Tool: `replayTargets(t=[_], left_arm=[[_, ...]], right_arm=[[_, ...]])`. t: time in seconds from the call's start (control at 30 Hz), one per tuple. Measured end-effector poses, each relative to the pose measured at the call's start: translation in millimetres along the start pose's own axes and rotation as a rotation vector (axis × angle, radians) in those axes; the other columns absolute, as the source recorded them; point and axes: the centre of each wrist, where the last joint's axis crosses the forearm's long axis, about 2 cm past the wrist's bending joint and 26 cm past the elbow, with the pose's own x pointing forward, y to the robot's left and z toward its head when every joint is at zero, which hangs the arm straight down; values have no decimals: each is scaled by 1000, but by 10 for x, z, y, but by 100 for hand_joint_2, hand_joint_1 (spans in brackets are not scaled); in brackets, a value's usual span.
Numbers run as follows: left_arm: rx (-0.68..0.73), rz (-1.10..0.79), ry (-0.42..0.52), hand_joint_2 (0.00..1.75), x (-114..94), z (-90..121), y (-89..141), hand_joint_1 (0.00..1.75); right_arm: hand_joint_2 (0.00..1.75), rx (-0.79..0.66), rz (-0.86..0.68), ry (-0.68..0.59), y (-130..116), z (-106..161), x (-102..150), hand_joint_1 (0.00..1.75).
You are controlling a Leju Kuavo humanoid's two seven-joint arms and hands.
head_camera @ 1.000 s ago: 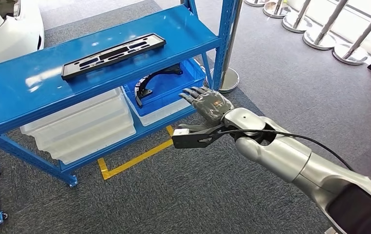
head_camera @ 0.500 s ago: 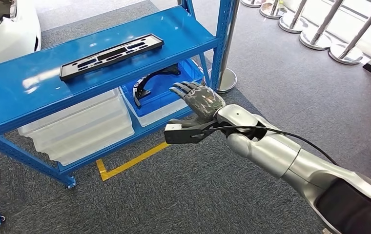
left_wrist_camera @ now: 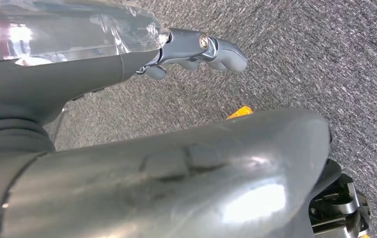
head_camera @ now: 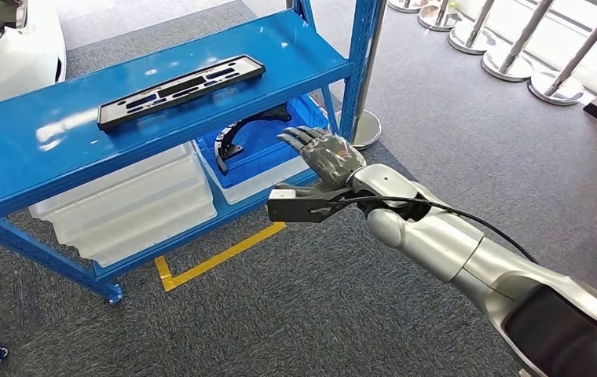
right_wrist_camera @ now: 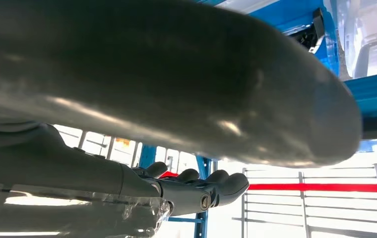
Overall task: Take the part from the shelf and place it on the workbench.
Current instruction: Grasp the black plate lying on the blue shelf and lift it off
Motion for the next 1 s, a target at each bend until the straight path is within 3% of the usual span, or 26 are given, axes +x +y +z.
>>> replayTargets(t=[1.0], left_arm=[[-6, -2, 5, 0, -27, 2, -6, 0]], right_arm=[[0, 1, -51, 12, 13, -22, -73, 0]])
